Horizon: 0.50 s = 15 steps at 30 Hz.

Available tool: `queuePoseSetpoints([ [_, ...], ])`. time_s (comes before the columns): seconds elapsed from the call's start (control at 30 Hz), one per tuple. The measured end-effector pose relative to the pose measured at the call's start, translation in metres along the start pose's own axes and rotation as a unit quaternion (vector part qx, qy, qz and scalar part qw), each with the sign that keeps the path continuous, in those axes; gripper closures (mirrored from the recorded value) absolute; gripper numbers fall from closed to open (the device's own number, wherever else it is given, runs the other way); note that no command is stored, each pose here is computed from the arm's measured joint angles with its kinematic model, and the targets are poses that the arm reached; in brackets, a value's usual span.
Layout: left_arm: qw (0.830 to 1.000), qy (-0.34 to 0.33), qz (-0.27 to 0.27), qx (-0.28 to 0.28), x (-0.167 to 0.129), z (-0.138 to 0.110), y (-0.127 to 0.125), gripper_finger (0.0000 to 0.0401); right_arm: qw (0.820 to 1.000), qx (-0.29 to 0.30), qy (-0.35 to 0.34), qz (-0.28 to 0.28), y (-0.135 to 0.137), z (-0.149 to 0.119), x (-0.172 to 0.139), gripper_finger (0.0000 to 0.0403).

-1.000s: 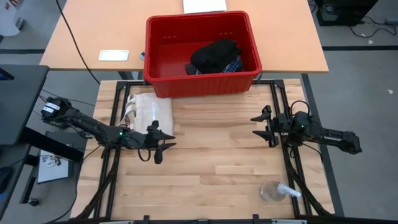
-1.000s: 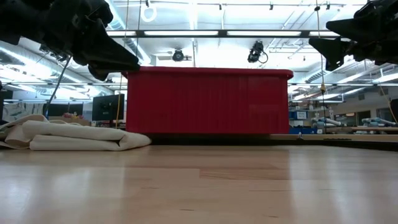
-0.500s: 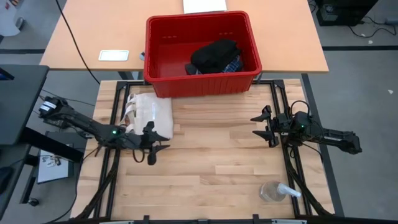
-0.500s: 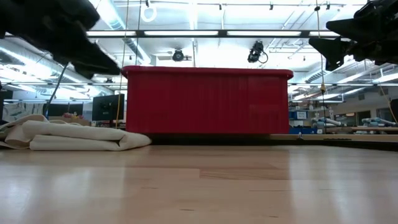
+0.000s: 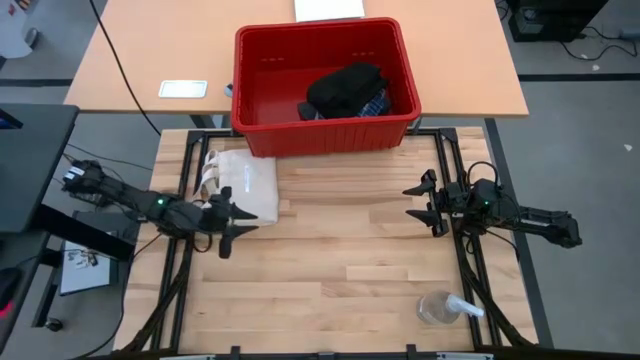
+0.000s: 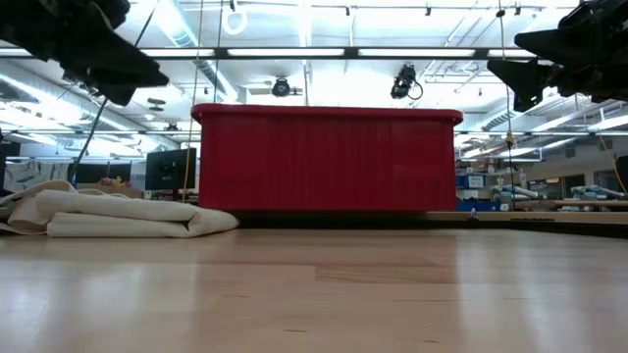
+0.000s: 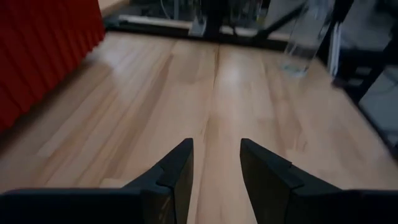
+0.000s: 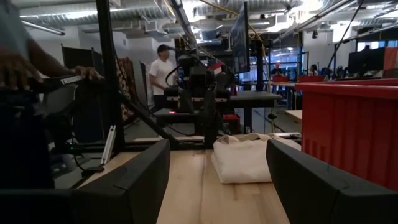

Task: Fold laundry
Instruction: Return to Home Position

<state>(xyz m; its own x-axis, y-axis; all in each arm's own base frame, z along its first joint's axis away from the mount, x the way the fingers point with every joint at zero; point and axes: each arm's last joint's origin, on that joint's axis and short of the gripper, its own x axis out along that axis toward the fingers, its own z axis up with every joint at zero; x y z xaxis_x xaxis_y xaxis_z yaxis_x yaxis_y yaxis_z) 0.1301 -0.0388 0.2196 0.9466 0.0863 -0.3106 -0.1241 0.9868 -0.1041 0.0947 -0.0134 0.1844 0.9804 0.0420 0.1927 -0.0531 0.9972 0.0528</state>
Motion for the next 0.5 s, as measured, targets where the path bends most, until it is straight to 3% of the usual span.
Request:
queuePoseSetpoints([
  [0.2,0.999,-0.044,-0.007,-0.023,-0.013,0.008,0.006,0.0266,1.0,0.0,0.0,0.0,0.0,0.0,0.0,0.0131],
  [0.5,0.998,-0.059,-0.016,-0.03,-0.029,0.007,0.013,0.0266,1.0,0.0,0.0,0.0,0.0,0.0,0.0,0.0131],
])
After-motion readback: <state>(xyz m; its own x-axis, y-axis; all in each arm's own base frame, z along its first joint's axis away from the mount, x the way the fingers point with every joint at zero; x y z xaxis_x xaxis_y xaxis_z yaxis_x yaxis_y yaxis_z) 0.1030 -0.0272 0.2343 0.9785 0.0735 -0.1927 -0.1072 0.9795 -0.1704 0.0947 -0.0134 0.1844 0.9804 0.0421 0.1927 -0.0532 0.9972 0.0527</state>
